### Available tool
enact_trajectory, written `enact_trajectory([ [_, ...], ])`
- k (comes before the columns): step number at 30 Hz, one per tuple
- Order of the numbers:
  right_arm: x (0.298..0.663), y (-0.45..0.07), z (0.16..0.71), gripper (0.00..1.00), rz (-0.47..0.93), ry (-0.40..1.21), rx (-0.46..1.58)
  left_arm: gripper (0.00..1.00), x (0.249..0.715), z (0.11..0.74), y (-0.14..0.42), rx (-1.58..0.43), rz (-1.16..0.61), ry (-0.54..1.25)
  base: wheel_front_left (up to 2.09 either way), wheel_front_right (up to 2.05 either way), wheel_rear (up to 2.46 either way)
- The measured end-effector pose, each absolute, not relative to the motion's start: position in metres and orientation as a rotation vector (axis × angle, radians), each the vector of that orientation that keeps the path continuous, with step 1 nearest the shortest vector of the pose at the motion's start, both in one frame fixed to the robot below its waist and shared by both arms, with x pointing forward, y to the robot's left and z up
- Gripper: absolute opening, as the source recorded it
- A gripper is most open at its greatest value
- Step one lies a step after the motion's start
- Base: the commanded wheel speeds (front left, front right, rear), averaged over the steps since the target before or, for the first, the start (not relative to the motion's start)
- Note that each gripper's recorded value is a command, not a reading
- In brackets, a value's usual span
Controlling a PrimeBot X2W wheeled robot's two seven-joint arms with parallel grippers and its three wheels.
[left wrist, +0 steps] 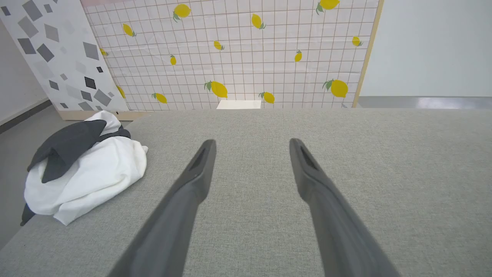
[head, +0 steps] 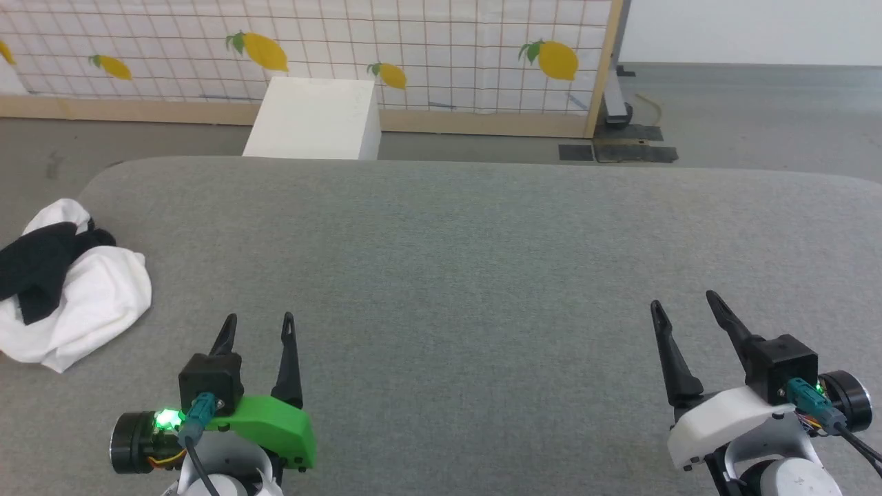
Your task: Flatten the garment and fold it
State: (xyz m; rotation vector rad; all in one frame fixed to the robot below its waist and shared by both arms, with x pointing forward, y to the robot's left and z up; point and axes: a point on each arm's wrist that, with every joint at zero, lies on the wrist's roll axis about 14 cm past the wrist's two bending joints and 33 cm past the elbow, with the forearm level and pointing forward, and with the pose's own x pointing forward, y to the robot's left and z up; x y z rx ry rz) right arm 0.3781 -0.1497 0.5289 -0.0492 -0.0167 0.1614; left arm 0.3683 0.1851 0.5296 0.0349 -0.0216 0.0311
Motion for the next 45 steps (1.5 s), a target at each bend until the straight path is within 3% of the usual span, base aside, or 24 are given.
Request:
enact_trajectory([
  [45,0.402,-0.033,0.528,1.00,0.492,-0.060,-0.064,1.00,0.295,0.541,0.280,0.056,0.365,-0.104,0.00,0.00,0.00],
])
